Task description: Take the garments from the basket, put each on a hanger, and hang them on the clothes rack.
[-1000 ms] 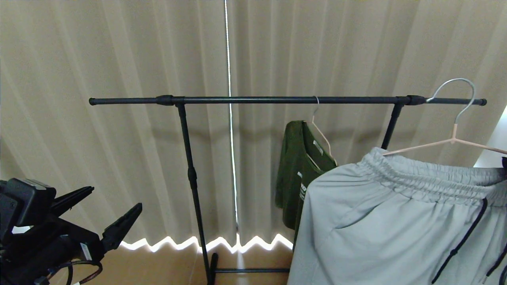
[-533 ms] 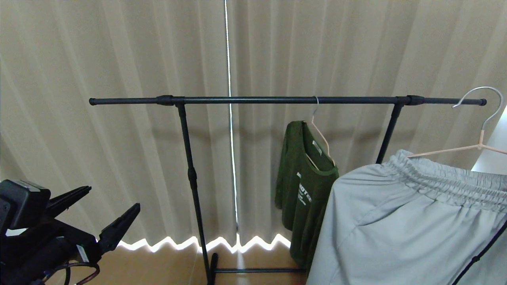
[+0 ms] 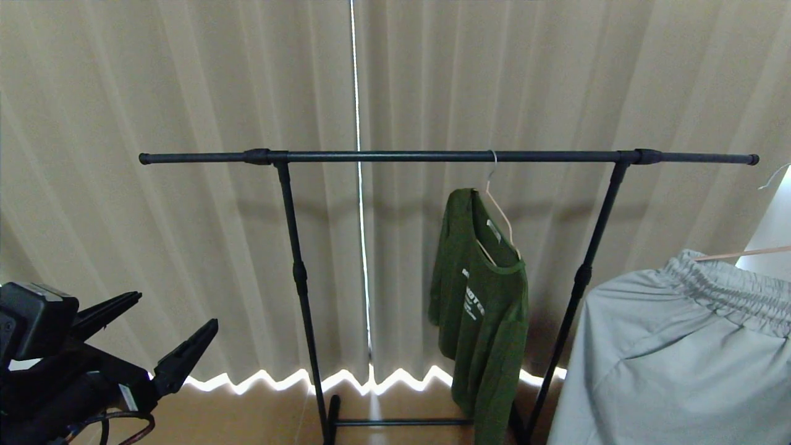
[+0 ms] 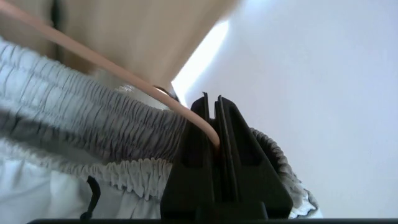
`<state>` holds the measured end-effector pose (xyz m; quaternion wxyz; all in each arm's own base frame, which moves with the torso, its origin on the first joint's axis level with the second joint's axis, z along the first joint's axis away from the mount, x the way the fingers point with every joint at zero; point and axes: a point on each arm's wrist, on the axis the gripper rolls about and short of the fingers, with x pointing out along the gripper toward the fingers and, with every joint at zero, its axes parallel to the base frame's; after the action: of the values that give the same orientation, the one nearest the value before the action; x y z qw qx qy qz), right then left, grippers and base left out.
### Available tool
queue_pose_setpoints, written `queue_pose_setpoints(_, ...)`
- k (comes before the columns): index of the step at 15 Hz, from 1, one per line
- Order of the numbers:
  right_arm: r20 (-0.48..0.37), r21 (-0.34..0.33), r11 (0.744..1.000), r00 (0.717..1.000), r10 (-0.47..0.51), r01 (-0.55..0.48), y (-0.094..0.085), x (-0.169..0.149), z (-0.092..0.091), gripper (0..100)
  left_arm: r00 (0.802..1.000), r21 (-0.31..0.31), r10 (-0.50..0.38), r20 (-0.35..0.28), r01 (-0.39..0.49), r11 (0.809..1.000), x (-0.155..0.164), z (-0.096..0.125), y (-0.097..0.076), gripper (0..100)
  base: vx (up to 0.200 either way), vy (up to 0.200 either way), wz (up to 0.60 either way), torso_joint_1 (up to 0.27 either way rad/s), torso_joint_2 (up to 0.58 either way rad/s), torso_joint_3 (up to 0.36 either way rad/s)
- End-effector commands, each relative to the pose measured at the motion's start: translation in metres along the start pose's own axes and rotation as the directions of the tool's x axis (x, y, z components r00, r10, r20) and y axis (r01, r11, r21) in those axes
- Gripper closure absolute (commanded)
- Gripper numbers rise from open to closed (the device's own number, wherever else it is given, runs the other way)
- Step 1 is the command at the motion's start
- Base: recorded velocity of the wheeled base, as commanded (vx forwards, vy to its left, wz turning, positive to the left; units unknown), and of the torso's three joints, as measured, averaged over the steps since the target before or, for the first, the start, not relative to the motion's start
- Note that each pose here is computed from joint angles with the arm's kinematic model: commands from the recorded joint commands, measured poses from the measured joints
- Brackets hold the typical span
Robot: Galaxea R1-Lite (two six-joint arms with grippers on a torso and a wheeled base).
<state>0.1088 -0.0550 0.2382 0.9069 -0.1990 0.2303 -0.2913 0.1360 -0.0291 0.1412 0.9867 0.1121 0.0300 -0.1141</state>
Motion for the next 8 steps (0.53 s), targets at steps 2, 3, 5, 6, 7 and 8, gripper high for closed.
queue_pose_setpoints(2,-0.025,0.005,0.999,0.999,-0.033,0.033,-0.0023,0.0034,-0.0018,100,1.0,0.0,0.001,0.003,-0.001,1.0,0.0015,0.0013,0.0003,0,0.0,0.0,0.0,0.0,0.0,0.0)
queue_pose_setpoints(3,-0.023,0.005,0.999,0.999,-0.032,0.032,-0.0023,0.0037,-0.0012,100,1.0,-0.002,0.001,0.005,-0.001,1.0,0.0017,0.0017,0.0004,0,0.0,0.0,0.0,0.0,0.0,0.0)
queue_pose_setpoints(5,-0.024,0.002,1.0,1.0,-0.015,0.015,-0.0003,0.0083,0.0006,100,1.0,-0.005,0.002,0.0,-0.002,1.0,0.0039,0.0018,0.0007,0,0.0,0.0,0.0,0.0,0.0,0.0)
queue_pose_setpoints(6,-0.028,0.003,1.0,1.0,-0.011,0.011,0.0003,0.0103,0.0006,100,1.0,-0.006,0.003,0.0,-0.003,1.0,0.006,0.0026,0.0011,0,0.0,0.0,0.0,0.0,0.0,0.0)
queue_pose_setpoints(7,-0.031,0.004,1.0,0.999,-0.01,0.01,0.0005,0.0114,0.0009,100,1.0,-0.007,0.002,-0.006,-0.002,1.0,0.0074,0.002,0.001,0,0.2,0.0,0.0,0.002,0.0,0.002)
queue_pose_setpoints(8,-0.03,0.006,1.0,0.999,-0.011,0.011,0.0002,0.0122,0.0021,100,1.0,-0.007,0.0,-0.02,-0.001,1.0,0.0091,0.0,0.0006,0,0.2,0.0,0.0,0.007,0.0,0.002)
